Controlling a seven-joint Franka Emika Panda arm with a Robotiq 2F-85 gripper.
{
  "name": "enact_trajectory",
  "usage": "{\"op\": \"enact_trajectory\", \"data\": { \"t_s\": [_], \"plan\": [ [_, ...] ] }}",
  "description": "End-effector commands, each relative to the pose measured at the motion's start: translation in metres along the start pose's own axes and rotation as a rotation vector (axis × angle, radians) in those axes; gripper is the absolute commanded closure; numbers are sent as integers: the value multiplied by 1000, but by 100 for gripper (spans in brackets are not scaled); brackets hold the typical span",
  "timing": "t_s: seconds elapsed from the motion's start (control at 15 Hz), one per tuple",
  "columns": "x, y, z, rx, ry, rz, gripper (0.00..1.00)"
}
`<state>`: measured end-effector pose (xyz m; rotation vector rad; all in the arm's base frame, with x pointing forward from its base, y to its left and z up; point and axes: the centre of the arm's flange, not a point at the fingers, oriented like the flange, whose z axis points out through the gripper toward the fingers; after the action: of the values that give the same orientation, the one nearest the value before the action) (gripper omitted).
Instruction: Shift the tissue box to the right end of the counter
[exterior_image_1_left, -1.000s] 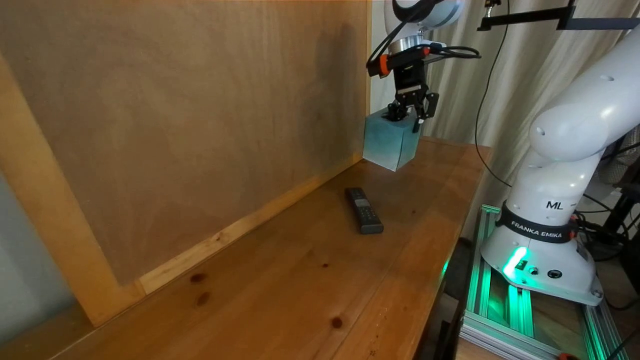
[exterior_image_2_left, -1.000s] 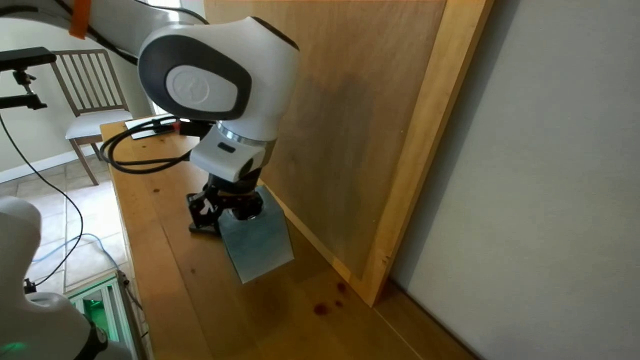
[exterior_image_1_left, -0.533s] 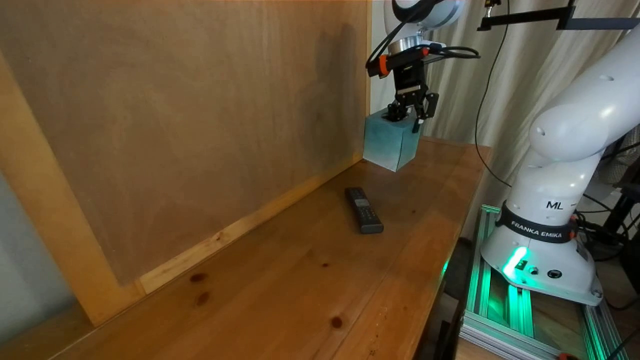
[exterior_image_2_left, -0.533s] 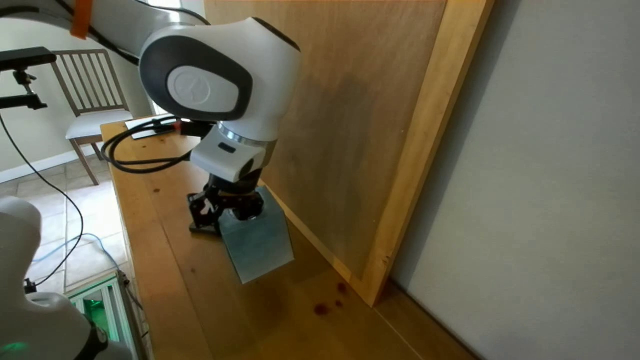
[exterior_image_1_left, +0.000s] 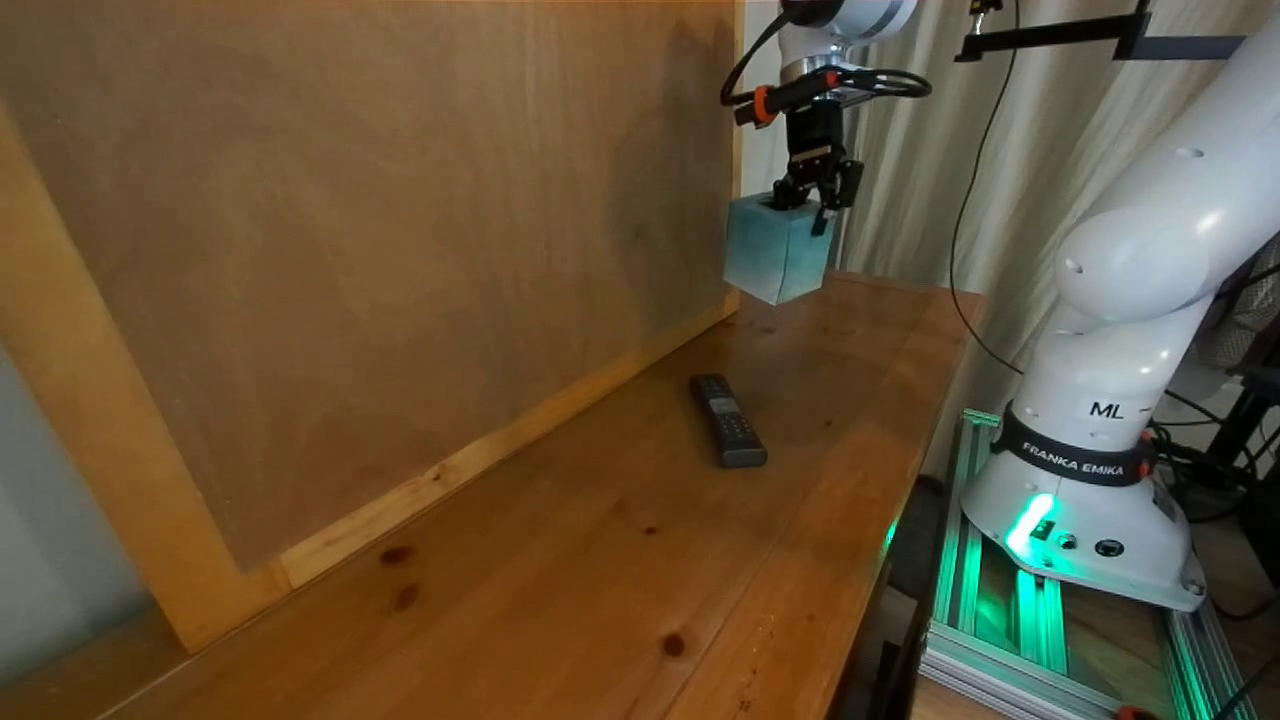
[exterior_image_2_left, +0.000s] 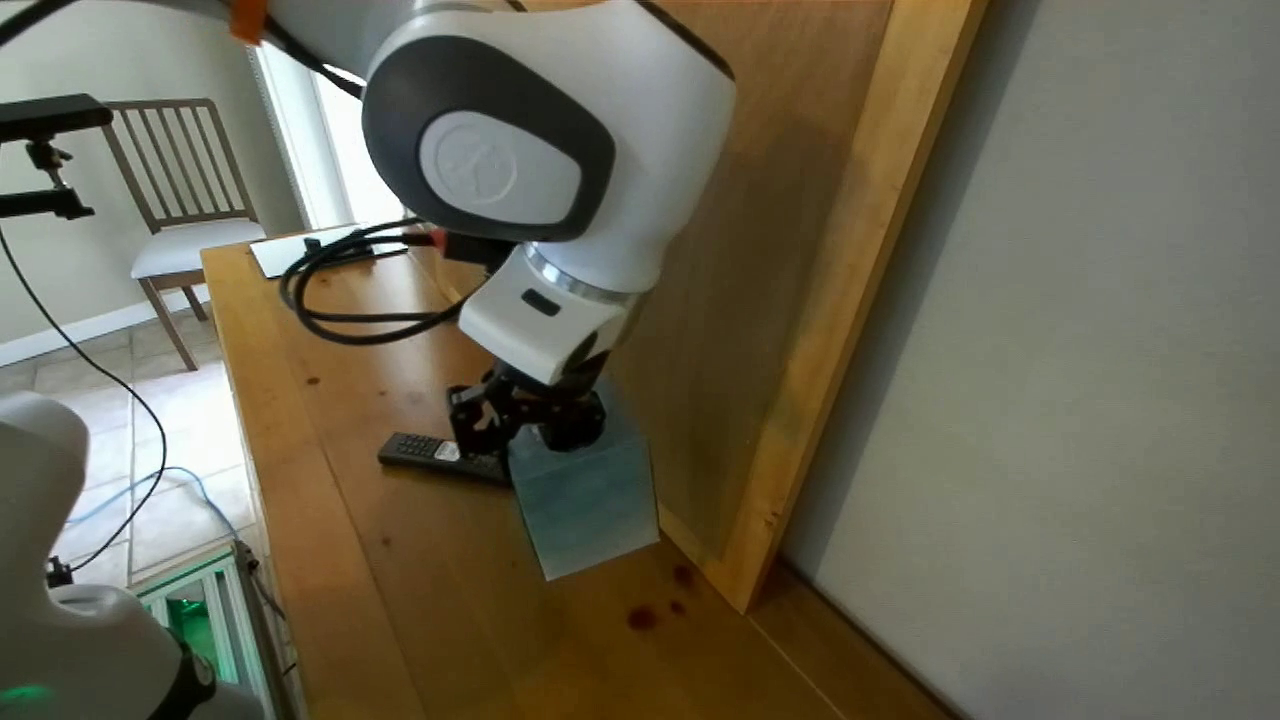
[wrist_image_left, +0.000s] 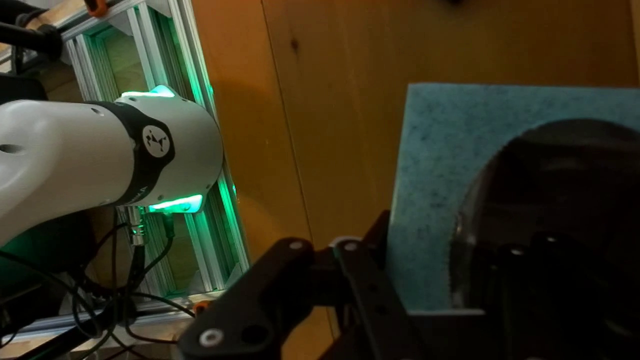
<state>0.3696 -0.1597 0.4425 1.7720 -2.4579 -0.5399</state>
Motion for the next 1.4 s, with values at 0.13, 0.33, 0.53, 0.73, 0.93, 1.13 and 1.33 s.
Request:
{"op": "enact_trajectory", "data": {
  "t_s": [0.13,0.33,0.53,0.73,0.93,1.13,1.33],
  "plan": [
    [46,-52,-24,-69,-47,132,100],
    [70,-68,-22,-107,-54,191,100],
    [92,-79,-22,-147,-80,250,100],
    [116,-88,-24,-179,-118,298,100],
    [135,-96,-28,-199,-165,337,100],
    [149,-112,-31,-193,-245,366,100],
    [166,-123,-32,-207,-312,400,100]
  ]
}}
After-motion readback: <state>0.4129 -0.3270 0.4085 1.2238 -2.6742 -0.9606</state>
